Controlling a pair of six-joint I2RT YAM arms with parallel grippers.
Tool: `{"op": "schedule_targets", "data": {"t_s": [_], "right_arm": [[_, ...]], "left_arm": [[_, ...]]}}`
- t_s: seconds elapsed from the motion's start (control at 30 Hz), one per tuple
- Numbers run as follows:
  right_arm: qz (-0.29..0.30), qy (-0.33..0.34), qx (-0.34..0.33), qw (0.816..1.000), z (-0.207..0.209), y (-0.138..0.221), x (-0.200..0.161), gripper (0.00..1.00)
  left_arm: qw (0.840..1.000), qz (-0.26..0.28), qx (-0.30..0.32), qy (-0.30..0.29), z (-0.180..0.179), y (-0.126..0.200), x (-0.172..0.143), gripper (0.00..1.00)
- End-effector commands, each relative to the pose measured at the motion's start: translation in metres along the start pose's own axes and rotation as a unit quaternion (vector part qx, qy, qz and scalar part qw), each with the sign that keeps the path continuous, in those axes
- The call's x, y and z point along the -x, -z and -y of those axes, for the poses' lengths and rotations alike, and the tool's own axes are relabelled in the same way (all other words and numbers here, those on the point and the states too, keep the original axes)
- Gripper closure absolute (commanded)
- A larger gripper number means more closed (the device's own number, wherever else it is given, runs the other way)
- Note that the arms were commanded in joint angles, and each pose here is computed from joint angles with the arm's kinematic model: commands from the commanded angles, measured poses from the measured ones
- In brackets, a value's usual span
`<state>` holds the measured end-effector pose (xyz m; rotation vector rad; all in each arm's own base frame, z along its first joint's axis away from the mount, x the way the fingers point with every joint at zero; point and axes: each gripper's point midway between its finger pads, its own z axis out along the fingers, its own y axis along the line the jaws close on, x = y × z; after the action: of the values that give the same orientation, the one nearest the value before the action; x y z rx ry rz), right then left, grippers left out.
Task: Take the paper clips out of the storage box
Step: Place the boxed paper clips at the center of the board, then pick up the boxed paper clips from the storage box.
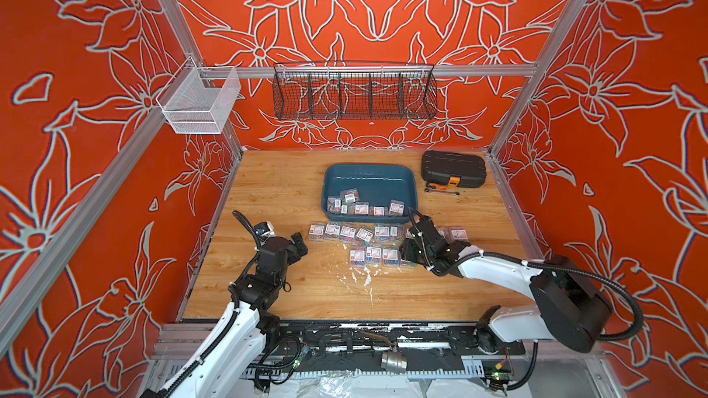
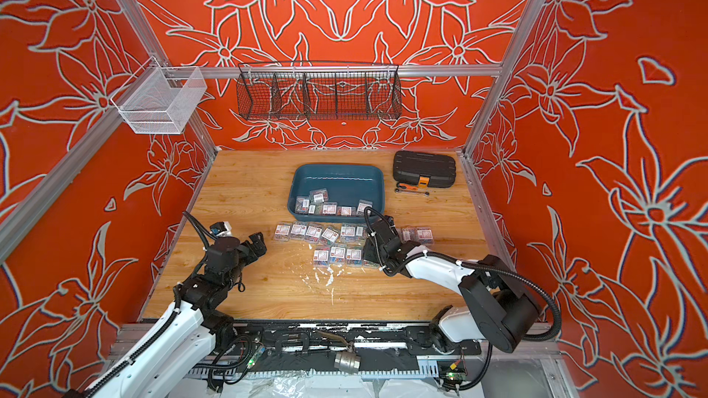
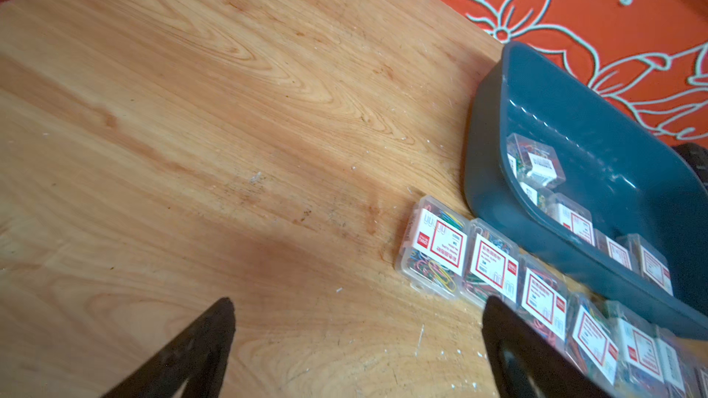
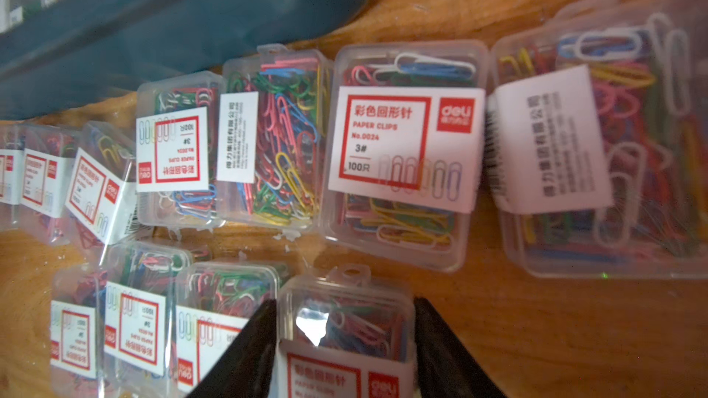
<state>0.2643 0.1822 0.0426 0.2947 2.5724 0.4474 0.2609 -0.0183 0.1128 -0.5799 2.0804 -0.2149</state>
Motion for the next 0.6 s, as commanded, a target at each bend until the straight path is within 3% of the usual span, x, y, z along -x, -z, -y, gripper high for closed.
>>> {"op": "schedule_targets", "data": {"t_s": [0.0,0.2,0.43,0.57], "right_arm": [[0.031,-0.015,-0.004,0.999,0.000,0.015,0.013,0.40],[0.100,0.008,-0.014,0.995,-0.006,0.051,0.050,0.34],[0.222,0.049,-0.060,0.972,0.002,0.107,0.108,0.20],[0.277,0.059,-0.102,0.954,0.017,0.125,0.136,0.17]], "left_arm": [[0.996,-0.027,-0.084,-0.022,0.041,0.003,0.007,0.01],[0.980,-0.061,-0.184,-0.044,0.105,0.008,0.032,0.03],[0.974,-0.134,-0.162,-0.088,0.154,-0.032,0.050,0.14],[0.963,-0.192,-0.127,-0.137,0.178,-0.061,0.038,0.18]]}}
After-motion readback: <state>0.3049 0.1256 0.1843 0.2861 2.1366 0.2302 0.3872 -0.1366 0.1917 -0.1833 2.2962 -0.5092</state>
